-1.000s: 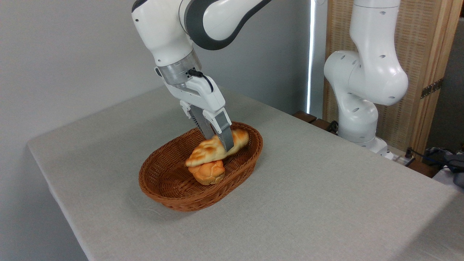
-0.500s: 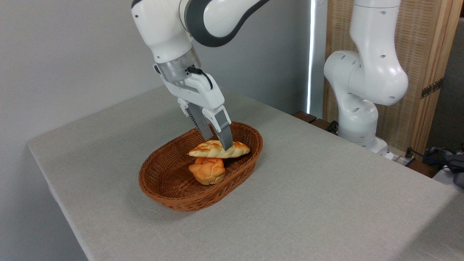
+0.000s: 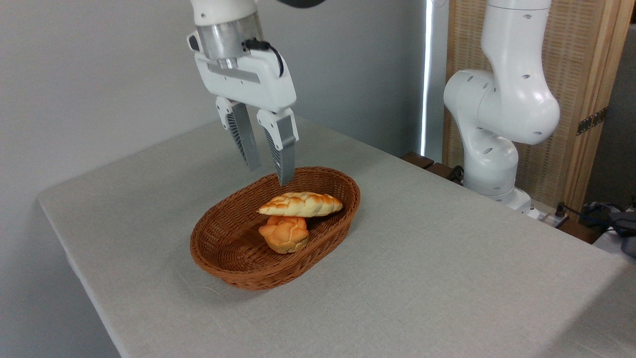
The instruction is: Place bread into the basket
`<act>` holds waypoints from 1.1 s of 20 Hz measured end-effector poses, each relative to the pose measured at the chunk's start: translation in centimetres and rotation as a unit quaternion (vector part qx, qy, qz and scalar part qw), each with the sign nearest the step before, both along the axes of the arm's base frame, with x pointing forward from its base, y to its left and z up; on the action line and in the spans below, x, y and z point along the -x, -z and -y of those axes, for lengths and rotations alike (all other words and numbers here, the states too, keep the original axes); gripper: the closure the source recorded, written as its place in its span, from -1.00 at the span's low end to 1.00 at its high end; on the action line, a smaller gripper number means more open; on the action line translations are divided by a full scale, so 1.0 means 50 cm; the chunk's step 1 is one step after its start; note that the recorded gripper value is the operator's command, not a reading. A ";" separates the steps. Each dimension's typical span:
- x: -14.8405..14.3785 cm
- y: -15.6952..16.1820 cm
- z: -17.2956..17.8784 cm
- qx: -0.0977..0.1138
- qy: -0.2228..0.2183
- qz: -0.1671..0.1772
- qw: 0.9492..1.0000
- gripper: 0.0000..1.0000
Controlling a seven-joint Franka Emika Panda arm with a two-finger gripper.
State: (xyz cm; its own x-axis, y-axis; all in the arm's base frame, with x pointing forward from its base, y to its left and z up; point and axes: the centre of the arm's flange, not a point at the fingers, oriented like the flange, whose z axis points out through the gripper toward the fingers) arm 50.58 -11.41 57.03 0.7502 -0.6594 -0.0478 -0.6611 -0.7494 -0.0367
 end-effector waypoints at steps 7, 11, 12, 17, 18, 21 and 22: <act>-0.030 -0.045 -0.135 0.006 0.009 0.019 1.000 -1.00; -0.040 -0.080 -0.199 0.029 -0.010 0.036 0.999 -1.00; -0.044 -0.088 -0.210 0.034 -0.016 0.040 0.998 -1.00; -0.069 -0.094 -0.210 0.037 -0.019 0.038 0.998 -1.00; -0.073 -0.093 -0.208 0.036 -0.018 0.036 0.999 -1.00; -0.093 -0.082 -0.196 0.035 -0.014 0.027 0.999 -1.00; -0.099 -0.076 -0.190 0.034 -0.012 0.025 0.999 -1.00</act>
